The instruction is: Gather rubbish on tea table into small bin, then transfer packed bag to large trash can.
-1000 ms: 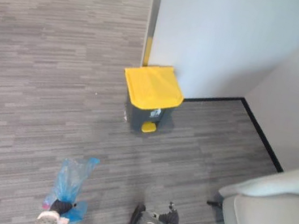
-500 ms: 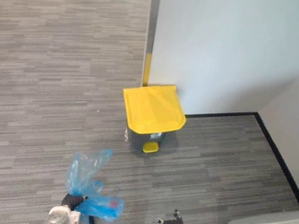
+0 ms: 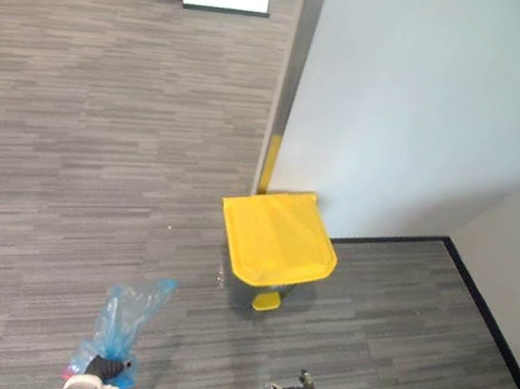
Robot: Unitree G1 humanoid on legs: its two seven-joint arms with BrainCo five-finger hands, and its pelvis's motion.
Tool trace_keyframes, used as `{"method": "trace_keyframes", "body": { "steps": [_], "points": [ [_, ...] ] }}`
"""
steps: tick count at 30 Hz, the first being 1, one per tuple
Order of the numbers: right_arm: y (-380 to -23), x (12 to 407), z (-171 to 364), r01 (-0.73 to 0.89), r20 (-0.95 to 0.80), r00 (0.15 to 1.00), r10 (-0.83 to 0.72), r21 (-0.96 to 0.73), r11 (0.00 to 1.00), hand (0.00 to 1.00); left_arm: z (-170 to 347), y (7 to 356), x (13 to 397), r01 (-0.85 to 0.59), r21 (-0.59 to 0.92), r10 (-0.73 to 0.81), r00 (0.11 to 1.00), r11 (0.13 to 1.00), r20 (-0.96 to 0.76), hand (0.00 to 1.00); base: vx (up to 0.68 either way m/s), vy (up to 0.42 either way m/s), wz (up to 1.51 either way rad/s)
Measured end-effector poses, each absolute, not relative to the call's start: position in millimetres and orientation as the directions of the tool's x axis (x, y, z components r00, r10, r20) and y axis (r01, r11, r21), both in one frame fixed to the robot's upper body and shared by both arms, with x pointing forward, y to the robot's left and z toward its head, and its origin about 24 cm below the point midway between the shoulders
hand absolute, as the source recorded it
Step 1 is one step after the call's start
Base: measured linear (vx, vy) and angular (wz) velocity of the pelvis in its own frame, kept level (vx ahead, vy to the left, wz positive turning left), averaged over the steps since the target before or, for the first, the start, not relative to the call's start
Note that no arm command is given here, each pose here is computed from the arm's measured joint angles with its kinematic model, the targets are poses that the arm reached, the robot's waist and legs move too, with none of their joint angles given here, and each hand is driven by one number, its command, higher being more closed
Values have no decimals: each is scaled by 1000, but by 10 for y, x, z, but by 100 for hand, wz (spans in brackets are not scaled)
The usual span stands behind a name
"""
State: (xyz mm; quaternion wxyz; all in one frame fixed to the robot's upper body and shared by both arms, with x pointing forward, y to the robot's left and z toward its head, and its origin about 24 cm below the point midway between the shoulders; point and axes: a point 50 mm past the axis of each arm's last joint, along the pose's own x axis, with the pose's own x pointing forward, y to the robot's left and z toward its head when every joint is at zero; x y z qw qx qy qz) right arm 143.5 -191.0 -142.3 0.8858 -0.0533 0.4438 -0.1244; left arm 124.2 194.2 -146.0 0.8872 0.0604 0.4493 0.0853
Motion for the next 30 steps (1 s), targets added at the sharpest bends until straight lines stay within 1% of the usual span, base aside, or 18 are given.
{"method": "trace_keyframes", "body": {
  "steps": [2,4,9,12,15,20,25,30],
  "points": [
    [-1887,1411,-1438,165,-780,569,-258,-199,966,0,-1463,1988,1229,-96,195,214,575,976,-789,100,240,-175,29],
    [-1970,1466,-1409,158,-768,578,-276,-226,961,0,-1489,1848,1236,-96,159,186,571,983,-800,100,276,-205,1],
    [-1992,1401,-1429,189,-777,558,-290,-221,957,0,-1484,1738,1295,-89,126,154,583,988,-798,100,179,-168,43],
    [-1982,1313,-1459,187,-791,539,-289,-222,957,0,-1432,1705,1375,-102,105,145,618,989,-773,100,145,-88,30],
    [-1991,1304,-1462,191,-793,534,-292,-223,956,0,-1434,1679,1364,-96,92,132,619,991,-774,100,154,70,-22],
    [-2001,1247,-1501,201,-815,499,-295,-223,954,0,-1431,1693,1388,-88,97,130,622,991,-772,100,157,189,-47],
    [-1893,1176,-1538,208,-832,482,-274,-196,958,0,-1479,1821,1294,-72,138,154,582,988,-798,100,116,118,-10],
    [-1943,1178,-1531,226,-828,479,-290,-203,953,0,-1511,1895,1186,-77,162,178,553,984,-814,100,22,-16,-20]
  ]
}}
